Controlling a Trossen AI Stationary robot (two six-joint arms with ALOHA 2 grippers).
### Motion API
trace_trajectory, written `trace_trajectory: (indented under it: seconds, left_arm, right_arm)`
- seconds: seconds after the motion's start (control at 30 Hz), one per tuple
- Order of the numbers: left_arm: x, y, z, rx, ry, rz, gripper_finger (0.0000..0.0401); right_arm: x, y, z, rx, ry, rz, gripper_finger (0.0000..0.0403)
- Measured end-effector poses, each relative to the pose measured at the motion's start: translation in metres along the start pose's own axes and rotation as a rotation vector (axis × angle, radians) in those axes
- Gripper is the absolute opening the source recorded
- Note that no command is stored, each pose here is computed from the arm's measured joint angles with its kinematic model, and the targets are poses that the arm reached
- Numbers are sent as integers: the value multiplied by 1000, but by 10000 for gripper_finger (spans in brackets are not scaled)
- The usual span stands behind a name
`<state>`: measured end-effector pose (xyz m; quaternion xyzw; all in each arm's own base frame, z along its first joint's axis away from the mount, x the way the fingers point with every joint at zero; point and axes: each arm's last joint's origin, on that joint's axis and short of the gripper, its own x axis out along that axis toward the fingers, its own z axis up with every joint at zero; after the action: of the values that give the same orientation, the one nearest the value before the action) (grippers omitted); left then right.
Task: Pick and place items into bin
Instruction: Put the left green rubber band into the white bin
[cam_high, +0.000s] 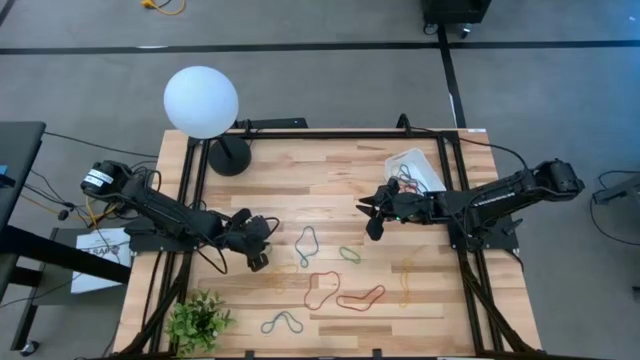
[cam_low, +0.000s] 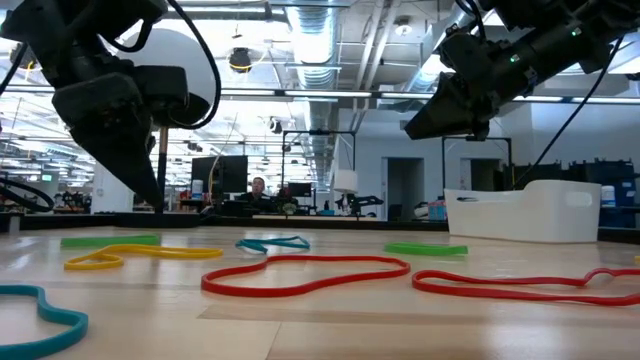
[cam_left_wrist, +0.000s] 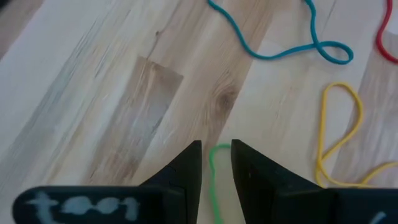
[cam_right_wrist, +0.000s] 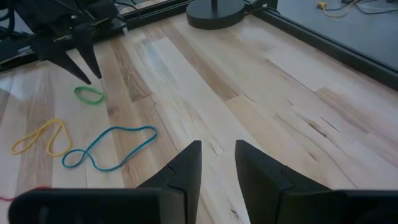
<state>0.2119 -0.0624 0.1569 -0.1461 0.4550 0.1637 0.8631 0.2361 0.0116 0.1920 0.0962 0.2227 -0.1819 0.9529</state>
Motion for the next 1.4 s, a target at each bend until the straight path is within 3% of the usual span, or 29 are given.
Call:
trace_trajectory:
  seconds: [0.23, 0.83, 1.13, 1.4]
  left_arm:
    - [0, 0, 0, -7, -9, 14, 75]
    - [2, -6, -14, 130, -56, -18, 75]
    - [13, 6, -32, 68, -46, -19, 75]
    - [13, 6, -32, 47, -48, -23, 75]
  right_arm:
    - [0, 0, 0, 0, 0, 0, 93]
    - [0, 0, 0, 0, 0, 0, 93]
    - [0, 0, 0, 0, -1, -1, 93]
    - [0, 0, 0, 0, -1, -1, 93]
